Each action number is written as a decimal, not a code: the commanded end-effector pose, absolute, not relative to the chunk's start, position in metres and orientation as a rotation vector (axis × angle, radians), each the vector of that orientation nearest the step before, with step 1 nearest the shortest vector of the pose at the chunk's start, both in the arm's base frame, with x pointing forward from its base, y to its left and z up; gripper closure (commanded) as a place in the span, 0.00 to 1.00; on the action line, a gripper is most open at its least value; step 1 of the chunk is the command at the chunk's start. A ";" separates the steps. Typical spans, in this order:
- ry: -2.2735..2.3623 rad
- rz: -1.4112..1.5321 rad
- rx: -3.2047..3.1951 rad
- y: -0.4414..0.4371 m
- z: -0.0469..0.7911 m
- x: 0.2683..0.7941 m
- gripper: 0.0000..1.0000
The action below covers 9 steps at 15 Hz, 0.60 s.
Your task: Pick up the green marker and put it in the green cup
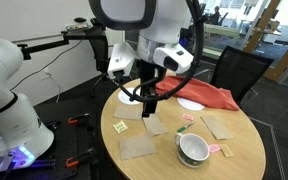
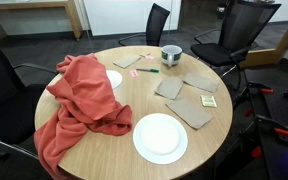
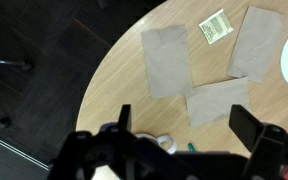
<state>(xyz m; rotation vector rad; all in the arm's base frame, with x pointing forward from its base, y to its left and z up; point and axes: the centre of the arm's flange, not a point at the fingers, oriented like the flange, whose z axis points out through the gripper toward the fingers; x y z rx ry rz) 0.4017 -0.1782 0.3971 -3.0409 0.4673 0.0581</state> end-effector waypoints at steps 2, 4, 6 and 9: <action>0.467 0.058 -3.041 -0.178 0.397 0.402 0.00; 0.467 0.058 -3.041 -0.178 0.397 0.402 0.00; 0.467 0.058 -3.041 -0.178 0.397 0.402 0.00; 0.420 0.024 -3.065 -0.167 0.402 0.426 0.00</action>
